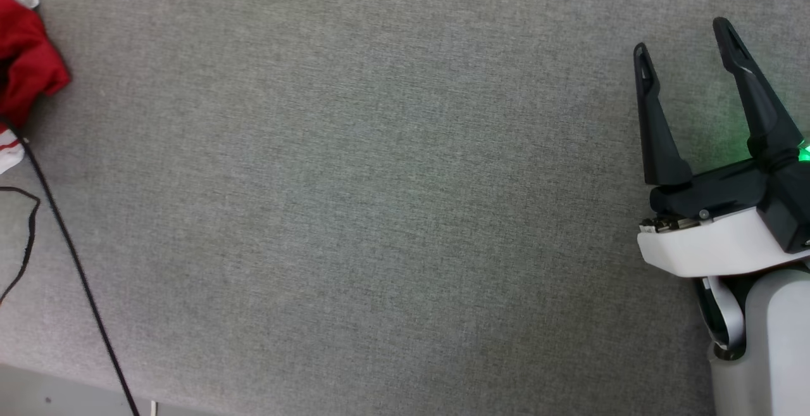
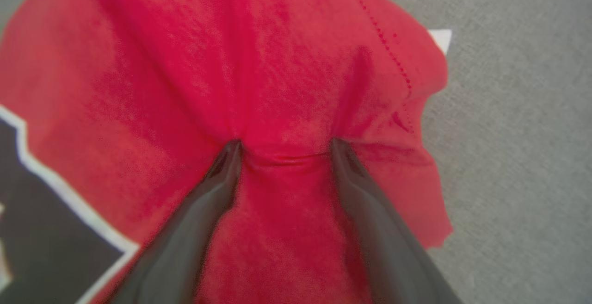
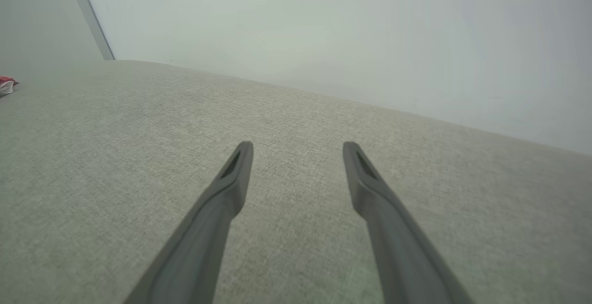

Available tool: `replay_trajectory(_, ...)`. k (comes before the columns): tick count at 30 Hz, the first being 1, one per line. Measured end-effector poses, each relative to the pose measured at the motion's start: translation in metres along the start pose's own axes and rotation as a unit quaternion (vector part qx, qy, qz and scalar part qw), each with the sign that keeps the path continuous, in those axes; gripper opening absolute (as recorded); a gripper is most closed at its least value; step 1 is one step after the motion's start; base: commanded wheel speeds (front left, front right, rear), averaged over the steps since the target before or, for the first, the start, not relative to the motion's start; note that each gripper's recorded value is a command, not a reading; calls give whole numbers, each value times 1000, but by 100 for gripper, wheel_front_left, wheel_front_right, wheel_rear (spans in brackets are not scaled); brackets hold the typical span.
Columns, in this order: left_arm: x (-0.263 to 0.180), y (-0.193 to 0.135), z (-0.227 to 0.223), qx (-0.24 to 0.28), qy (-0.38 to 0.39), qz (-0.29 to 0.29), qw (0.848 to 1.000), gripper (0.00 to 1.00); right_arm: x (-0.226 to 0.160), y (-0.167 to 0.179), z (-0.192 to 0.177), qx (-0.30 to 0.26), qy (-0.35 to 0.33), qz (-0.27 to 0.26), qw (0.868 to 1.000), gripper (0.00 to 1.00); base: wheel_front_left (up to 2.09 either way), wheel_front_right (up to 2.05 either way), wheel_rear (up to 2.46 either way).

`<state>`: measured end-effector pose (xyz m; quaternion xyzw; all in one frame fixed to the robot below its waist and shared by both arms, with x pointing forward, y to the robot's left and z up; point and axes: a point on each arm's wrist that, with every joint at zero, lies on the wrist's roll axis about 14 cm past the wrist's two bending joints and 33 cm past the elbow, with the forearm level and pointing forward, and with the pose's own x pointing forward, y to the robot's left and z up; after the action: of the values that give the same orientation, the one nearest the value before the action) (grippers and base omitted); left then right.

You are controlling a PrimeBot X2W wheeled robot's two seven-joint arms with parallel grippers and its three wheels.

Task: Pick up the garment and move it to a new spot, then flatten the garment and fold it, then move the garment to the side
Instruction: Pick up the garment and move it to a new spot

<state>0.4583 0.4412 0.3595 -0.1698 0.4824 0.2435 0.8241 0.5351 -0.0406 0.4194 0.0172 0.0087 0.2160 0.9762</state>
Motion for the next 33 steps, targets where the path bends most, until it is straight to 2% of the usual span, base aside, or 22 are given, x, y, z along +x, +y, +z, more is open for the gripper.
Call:
replay_trajectory(2,5,1,-5,-9,17,2,1000,100,0,-3,-1,-1,-1,-4,1000,100,0,0,0)
replay_trajectory(3,8,1,-7,-10,20,3,1000,62,0,-5,-3,-2,1,-6,1000,100,0,0,0)
replay_trajectory(5,11,1,-5,-11,7,4,1000,0,0,-7,-5,-3,3,-9,1000,100,0,0,0)
replay_trajectory(12,7,7,3,6,-52,13,999,0,-1,-12,11,-15,-14,-19,1000,100,0,0,0)
replay_trajectory(18,-22,6,35,31,-164,6,986,0,-7,-5,32,-16,-31,-16,999,100,0,0,0)
replay_trajectory(24,-75,-1,79,55,-305,-13,951,0,-21,-1,60,-22,-52,-19,998,100,0,0,0)
replay_trajectory(29,-125,-16,105,68,-415,-42,907,0,-40,-3,79,-24,-61,-32,997,100,0,0,0)
replay_trajectory(33,-157,-36,109,77,-470,-76,876,0,-60,-9,92,-19,-67,-47,996,100,0,0,0)
